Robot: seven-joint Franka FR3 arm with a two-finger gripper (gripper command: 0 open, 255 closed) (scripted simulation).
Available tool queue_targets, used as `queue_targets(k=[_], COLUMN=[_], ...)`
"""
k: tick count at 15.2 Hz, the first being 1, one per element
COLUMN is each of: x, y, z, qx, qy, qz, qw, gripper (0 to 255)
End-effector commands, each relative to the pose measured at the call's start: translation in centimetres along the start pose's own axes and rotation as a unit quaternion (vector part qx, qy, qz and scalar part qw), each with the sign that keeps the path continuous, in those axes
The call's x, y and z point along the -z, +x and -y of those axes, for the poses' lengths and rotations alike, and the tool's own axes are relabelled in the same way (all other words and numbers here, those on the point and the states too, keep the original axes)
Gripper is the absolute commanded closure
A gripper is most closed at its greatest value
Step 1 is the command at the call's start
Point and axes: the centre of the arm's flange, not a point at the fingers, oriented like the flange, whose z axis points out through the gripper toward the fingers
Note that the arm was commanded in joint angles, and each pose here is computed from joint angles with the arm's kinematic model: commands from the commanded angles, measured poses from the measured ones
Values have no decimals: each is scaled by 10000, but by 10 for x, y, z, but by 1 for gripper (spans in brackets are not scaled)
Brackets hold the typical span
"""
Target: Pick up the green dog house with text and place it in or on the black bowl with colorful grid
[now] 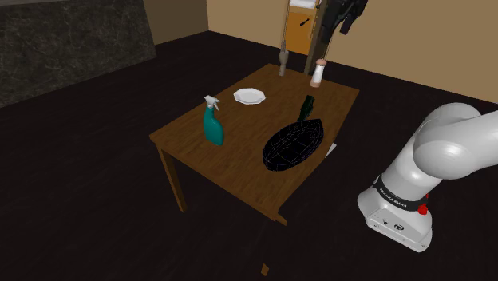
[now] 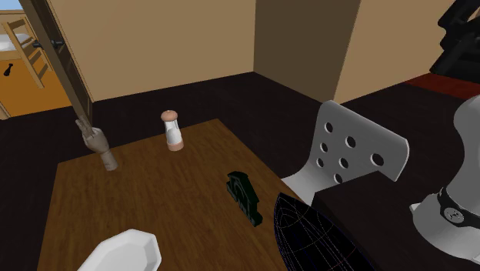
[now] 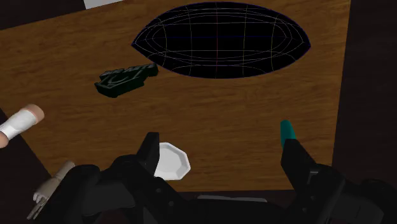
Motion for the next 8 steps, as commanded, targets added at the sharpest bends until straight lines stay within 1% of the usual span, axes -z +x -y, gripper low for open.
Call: queue_targets(k=[1,4,6,8], x=[0,-31,-52,-73], y=[0,25,40,55], z=[0,-12,-21,-31], qx=[0,-498,-829,-1160], qy=[0,-14,-23,-32], qz=[0,98,163,228], qw=[10000,9987,9964,9930], gripper=[0,0,0,0])
